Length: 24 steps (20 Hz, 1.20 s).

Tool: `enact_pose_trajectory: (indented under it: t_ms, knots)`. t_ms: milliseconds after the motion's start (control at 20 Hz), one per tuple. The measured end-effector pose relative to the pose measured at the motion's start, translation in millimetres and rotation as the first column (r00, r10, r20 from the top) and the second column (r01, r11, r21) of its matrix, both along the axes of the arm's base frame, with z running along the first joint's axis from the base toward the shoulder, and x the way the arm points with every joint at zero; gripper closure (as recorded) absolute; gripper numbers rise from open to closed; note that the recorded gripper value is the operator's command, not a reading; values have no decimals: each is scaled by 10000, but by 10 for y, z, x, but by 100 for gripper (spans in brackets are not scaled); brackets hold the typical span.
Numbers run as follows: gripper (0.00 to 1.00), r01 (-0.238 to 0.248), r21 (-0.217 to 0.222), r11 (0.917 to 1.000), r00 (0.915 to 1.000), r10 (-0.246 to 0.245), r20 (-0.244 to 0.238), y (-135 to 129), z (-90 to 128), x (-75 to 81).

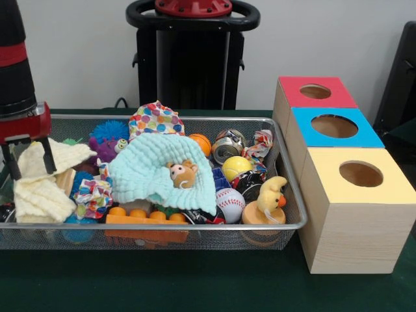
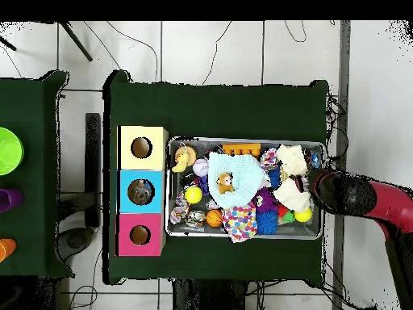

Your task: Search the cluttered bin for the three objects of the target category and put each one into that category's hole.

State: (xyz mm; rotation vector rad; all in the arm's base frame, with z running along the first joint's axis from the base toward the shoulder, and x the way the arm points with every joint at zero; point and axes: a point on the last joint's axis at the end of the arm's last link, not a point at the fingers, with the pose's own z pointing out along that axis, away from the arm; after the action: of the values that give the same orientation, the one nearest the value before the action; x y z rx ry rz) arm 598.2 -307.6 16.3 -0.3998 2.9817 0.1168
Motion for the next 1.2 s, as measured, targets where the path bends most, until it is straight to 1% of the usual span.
enact_pose_trajectory:
  t_ms: [450,700,750,1200]
  knots:
    - [0,190,84,9998,9997,-189,-124,-31,-179,-129]
    - [0,240,142,9996,9997,-239,-102,-23,-240,-155]
    - [100,250,136,9996,9997,-249,-88,-26,-246,-158]
    - [100,281,106,9995,9995,-280,-109,-44,-258,-178]
